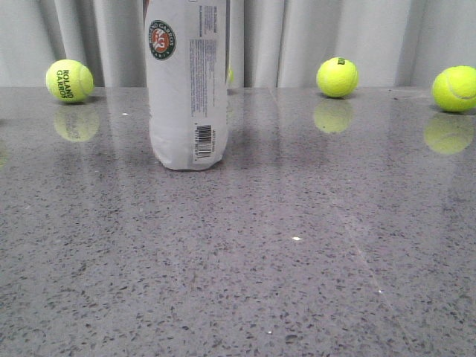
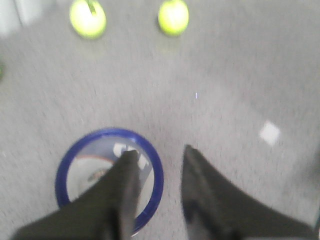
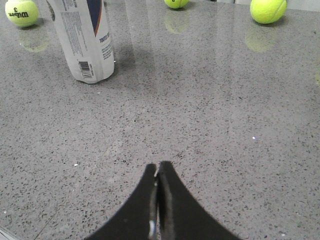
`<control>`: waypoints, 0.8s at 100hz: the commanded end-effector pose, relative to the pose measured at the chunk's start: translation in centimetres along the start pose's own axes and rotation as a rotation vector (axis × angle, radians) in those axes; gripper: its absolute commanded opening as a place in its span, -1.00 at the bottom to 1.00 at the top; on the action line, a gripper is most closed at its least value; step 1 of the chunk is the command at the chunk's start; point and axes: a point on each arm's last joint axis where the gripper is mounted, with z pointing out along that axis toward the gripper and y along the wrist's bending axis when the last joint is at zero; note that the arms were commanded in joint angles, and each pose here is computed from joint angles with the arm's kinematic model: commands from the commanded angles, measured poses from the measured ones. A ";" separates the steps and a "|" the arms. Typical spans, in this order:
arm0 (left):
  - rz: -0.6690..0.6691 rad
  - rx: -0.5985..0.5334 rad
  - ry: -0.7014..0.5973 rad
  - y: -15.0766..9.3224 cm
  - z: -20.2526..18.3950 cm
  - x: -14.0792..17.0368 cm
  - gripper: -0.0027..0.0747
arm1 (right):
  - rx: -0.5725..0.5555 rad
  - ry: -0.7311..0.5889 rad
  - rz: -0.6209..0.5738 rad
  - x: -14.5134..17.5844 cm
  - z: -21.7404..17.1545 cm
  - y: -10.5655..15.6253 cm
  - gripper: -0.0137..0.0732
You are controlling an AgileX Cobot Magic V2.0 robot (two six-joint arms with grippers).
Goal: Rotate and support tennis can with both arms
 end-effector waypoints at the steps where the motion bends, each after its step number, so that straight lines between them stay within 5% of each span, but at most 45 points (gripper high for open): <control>1: 0.013 -0.003 -0.196 -1.6 -3.9 -1.2 -0.98 | -0.007 -0.093 -0.015 -1.4 -0.3 0.2 -0.84; 30: -0.006 -0.070 -0.329 -2.1 -6.7 1.8 -0.98 | -0.009 -0.102 -0.015 -1.4 -0.3 0.2 -0.84; 80: -0.024 -0.165 -0.435 -2.7 -9.3 12.3 -0.98 | -0.009 -0.102 -0.015 -1.4 -0.3 0.2 -0.84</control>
